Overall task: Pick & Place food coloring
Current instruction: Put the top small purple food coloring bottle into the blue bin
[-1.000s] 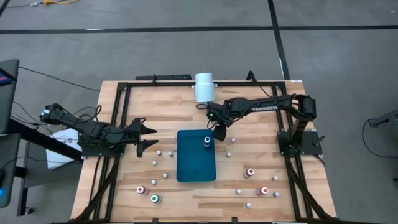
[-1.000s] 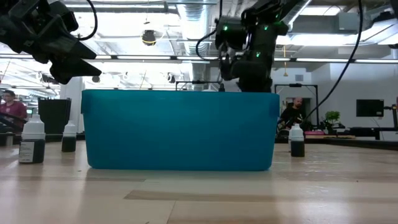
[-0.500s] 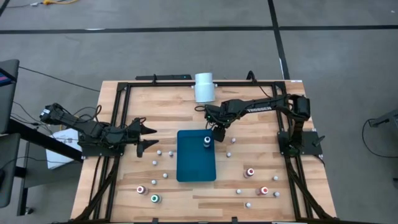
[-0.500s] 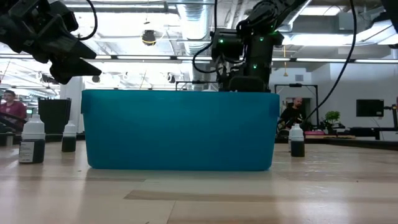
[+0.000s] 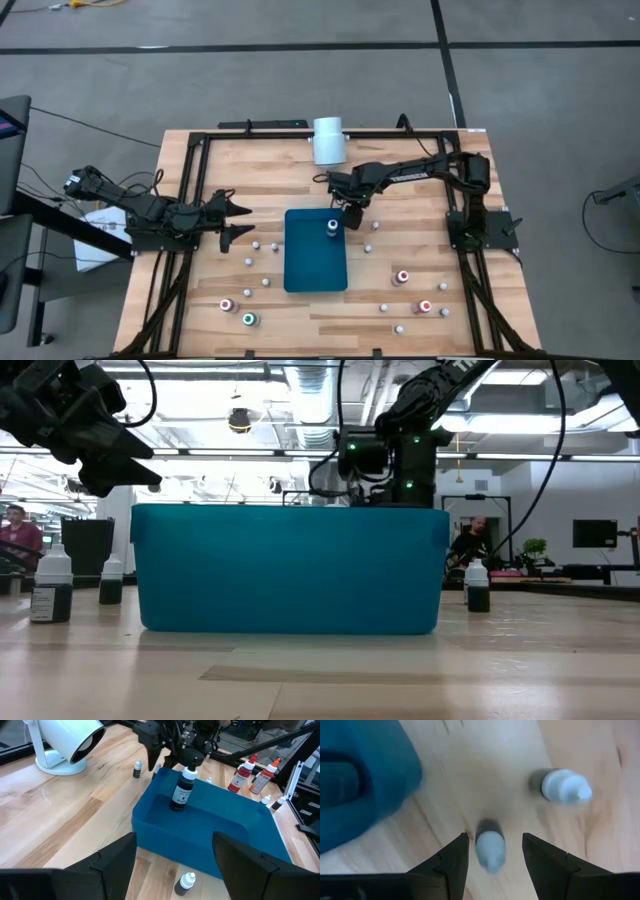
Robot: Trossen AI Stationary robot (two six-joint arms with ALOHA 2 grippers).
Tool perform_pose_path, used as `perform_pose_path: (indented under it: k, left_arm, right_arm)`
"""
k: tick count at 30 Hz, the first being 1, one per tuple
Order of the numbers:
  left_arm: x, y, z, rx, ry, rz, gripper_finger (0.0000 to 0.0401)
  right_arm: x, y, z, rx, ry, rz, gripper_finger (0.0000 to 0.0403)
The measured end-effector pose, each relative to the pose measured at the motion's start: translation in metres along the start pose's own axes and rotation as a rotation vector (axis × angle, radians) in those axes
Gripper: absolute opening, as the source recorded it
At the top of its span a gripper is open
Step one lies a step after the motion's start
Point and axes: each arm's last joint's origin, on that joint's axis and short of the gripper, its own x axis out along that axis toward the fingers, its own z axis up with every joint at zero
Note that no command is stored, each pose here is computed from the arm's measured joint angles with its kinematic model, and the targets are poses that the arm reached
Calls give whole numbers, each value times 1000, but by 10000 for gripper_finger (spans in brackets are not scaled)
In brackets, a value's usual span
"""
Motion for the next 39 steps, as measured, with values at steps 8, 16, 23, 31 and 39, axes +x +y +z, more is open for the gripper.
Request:
perform_pose_path:
  k: [8, 16, 23, 31, 39]
  left_arm:
    - [0, 0, 0, -1, 1, -1, 252]
    - [0, 0, 0, -3, 1, -1, 252]
    - [0, 0, -1, 1, 6, 3, 252]
    - [0, 0, -1, 1, 6, 3, 252]
    - [0, 0, -1, 0, 5, 3, 252]
  right_arm:
    - [0, -4, 3, 12, -24, 0, 169]
    - [4, -4, 1, 1, 14, -4, 155]
    - [4, -4, 1, 2, 15, -4, 142]
    - [4, -4, 1, 2, 15, -4, 116]
    - [4, -4, 1, 5, 15, -4, 87]
